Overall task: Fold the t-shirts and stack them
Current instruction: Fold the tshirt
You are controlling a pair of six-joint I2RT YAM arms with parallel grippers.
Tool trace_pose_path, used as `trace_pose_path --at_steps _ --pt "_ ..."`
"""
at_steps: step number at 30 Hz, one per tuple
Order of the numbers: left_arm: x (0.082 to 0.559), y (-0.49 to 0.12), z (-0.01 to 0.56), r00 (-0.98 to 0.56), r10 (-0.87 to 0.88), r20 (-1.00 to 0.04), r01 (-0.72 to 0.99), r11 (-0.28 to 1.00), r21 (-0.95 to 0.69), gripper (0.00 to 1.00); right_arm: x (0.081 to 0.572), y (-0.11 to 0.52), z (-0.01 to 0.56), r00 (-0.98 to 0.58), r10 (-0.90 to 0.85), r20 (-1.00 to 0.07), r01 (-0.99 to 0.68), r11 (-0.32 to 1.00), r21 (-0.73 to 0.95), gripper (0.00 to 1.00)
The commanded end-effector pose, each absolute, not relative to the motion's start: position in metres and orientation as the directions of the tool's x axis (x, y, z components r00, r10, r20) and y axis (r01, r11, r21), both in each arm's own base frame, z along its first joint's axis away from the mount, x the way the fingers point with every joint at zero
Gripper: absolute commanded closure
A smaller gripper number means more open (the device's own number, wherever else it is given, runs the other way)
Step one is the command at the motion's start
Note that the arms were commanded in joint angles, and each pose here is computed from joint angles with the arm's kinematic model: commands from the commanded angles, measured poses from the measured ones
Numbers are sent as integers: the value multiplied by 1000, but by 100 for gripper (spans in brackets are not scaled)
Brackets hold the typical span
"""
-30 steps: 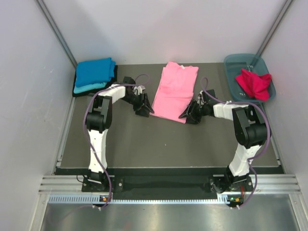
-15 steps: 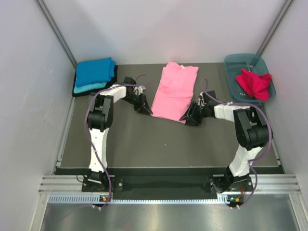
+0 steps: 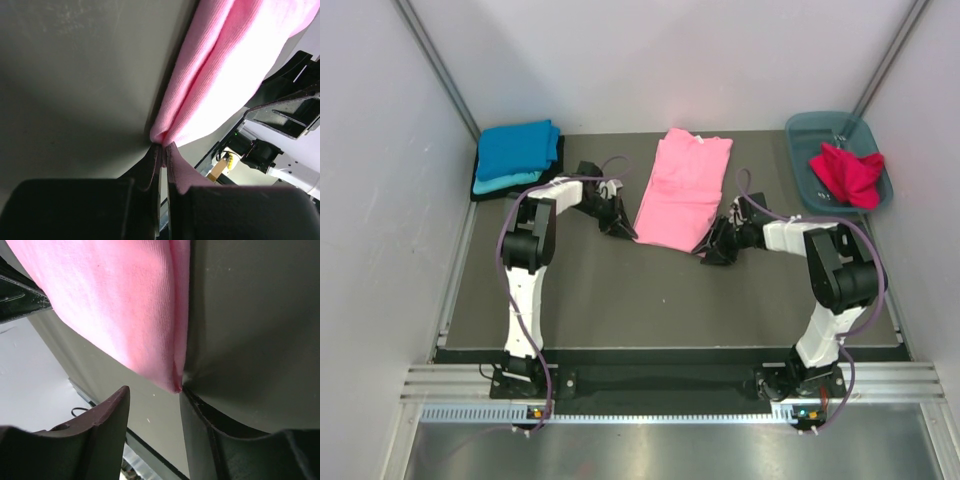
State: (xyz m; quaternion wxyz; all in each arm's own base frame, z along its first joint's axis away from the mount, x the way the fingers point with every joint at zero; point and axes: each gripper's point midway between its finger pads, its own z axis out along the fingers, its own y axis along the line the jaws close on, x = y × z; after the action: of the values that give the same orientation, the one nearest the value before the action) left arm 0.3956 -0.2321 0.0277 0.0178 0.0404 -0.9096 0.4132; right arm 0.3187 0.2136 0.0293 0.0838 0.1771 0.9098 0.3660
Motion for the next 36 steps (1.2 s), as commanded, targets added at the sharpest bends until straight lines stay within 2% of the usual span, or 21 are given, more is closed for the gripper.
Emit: trace_pose_path --at_steps 1,6,11,19,27,31,36 --pt "396 -235 39 -998 -49 28 -53 637 -769 100 314 205 -1 -911 413 -6 322 719 616 56" --pt "393 -233 41 -998 -47 30 -53 639 -767 100 320 194 -5 -903 429 -19 336 734 590 58" --pt "391 -233 43 -999 -47 25 -50 640 -767 100 316 181 -10 -895 446 -23 356 745 564 54" --pt "393 -232 43 -999 -50 16 -44 645 -762 100 314 167 -15 -886 462 -23 375 748 548 54" --pt "392 -232 46 -999 -48 8 -38 644 -764 100 323 172 -18 -888 459 -26 362 733 576 65" --pt "390 -231 46 -999 -46 7 -35 646 -762 100 329 174 -19 -886 462 -36 355 727 589 76" --pt "385 -231 49 -999 -44 9 -35 644 -764 100 339 177 -16 -876 480 -52 353 710 609 79"
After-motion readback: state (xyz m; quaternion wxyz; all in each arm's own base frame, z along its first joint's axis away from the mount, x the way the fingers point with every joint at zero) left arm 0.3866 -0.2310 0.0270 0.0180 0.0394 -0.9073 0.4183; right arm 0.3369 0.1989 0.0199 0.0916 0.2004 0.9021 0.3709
